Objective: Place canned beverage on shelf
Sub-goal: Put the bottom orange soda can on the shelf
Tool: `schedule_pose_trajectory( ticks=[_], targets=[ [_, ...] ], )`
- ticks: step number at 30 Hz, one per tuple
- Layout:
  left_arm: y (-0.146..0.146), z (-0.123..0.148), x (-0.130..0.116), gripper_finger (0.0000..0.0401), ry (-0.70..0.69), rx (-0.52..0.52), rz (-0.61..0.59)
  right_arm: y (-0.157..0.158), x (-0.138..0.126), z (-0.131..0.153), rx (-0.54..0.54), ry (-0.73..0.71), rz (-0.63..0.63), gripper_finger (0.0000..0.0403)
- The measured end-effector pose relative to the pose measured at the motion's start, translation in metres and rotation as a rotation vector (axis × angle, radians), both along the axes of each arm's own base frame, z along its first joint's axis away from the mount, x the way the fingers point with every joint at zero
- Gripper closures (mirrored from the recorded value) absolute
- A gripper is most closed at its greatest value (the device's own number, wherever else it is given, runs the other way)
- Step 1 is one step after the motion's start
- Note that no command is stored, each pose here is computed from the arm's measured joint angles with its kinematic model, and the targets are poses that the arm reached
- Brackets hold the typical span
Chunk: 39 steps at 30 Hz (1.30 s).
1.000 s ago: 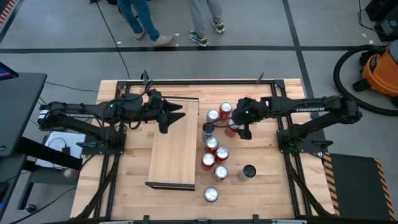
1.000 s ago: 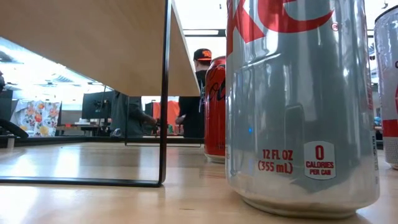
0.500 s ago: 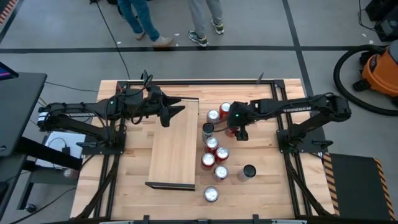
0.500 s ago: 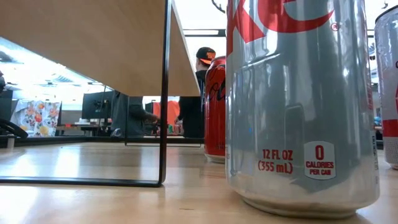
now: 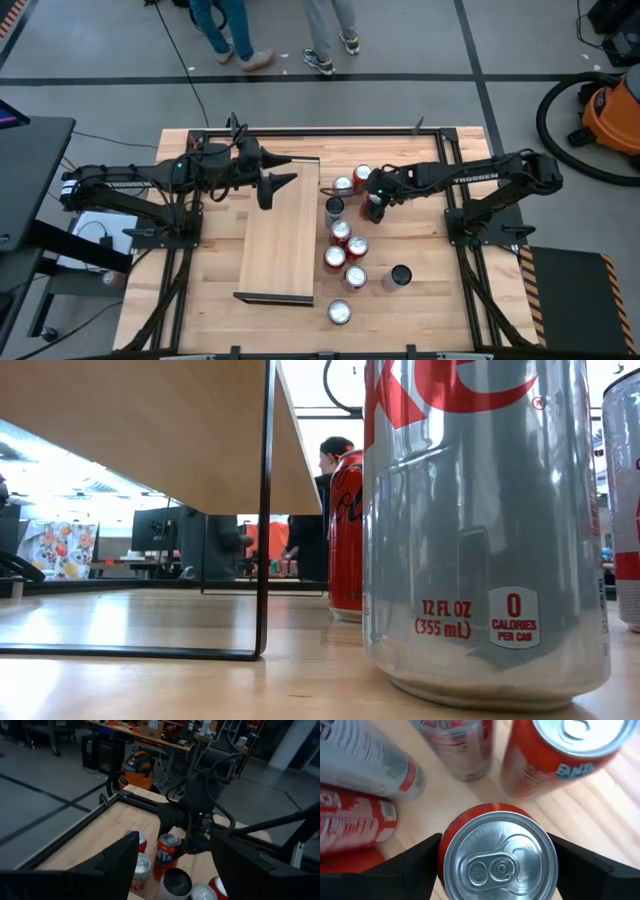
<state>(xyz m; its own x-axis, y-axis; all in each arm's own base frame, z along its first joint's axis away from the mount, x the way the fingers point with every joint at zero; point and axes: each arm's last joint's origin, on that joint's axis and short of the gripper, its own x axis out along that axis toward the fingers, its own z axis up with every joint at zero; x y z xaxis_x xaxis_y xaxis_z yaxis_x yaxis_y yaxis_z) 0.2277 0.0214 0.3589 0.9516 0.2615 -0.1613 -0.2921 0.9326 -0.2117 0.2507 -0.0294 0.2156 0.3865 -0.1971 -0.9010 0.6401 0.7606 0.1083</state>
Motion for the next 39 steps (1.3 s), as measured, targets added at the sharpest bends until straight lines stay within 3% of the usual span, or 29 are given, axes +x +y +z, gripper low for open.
schedule_pose_trajectory(
  ticks=[6, 11, 20, 30, 34, 39],
  targets=[
    [0.000, 0.001, 0.000, 0.0147, 0.004, 0.048, -0.008, 0.007, 0.001, 0.001, 0.051, -0.017, -0.078, 0.0069],
    [0.000, 0.003, 0.000, 0.0147, -0.015, 0.061, -0.009, 0.012, 0.002, 0.009, 0.004, 0.003, -0.076, 0.0069],
    [0.000, 0.003, 0.000, 0.0147, -0.019, 0.041, -0.006, 0.013, 0.004, 0.014, -0.079, 0.030, 0.052, 0.0068],
    [0.000, 0.003, 0.000, 0.0147, -0.040, -0.039, 0.005, 0.008, 0.010, 0.001, -0.134, 0.125, 0.178, 0.0067],
    [0.000, 0.003, 0.000, 0.0147, -0.041, -0.048, 0.007, 0.007, 0.016, 0.002, -0.110, 0.078, 0.288, 0.0051],
    [0.000, 0.003, 0.000, 0.0147, -0.047, -0.065, 0.009, 0.005, 0.016, 0.002, -0.093, 0.076, 0.310, 0.0023]
  ],
)
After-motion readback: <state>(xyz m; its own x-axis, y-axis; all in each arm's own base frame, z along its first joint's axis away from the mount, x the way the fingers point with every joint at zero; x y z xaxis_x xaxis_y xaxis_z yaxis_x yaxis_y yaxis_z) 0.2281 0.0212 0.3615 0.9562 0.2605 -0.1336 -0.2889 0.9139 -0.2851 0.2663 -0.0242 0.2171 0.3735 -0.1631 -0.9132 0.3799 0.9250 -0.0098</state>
